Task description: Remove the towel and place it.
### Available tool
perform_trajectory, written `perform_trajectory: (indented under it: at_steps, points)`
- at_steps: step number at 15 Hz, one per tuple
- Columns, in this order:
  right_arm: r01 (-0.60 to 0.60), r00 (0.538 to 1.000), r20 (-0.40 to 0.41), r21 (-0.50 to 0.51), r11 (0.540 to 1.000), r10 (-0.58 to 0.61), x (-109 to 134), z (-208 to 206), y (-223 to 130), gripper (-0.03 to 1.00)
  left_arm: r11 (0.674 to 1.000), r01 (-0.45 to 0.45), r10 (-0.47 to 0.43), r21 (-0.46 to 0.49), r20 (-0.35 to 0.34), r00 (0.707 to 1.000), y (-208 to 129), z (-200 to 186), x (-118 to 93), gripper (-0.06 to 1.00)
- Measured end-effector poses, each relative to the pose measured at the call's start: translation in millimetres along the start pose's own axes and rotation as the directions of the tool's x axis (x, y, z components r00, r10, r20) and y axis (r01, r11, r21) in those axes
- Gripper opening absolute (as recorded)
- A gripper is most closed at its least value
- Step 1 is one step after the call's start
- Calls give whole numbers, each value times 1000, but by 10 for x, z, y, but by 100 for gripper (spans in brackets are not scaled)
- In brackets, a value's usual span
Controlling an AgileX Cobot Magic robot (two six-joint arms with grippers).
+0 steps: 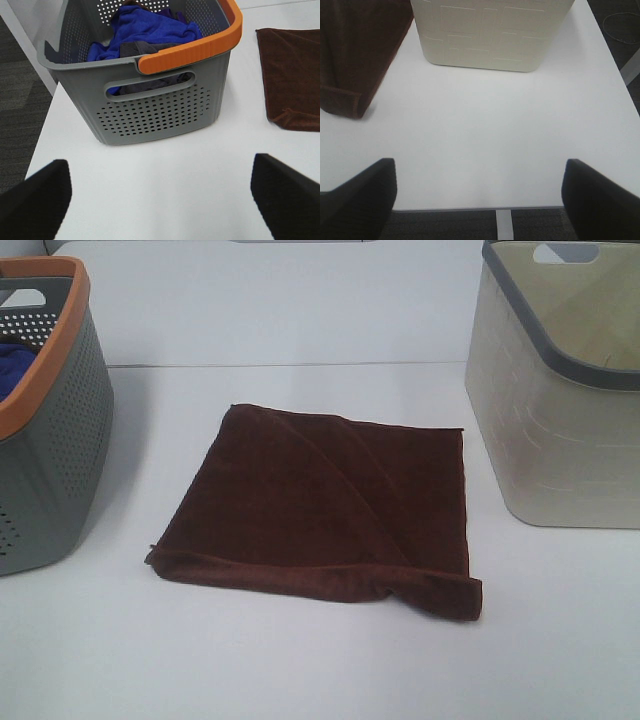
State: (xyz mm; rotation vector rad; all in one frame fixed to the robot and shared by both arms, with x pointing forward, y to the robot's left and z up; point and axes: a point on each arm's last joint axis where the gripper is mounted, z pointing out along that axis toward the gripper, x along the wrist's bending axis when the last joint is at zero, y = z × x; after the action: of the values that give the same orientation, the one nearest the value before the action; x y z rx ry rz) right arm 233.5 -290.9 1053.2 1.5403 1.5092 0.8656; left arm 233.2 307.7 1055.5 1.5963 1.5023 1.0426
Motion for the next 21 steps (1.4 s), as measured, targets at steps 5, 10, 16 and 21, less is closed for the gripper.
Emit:
perform_trajectory:
  at_steps: [5,10,16,21]
  points:
    - [34,995,-89,-9,999,-35,-7,-7,-2,79,1000,0,0,0,2,1000,0,0,-2,93]
    - [53,990,-128,-14,998,-55,-10,-11,-3,79,1000,29,-28,-3,99,995,4,-3,-90,93]
    - [54,990,-130,-14,998,-55,-10,-11,-3,79,1000,8,-7,-7,117,993,6,-5,-107,93]
    - [54,990,-130,-14,998,-55,-10,-11,-3,79,1000,8,-7,-7,117,993,6,-5,-107,92]
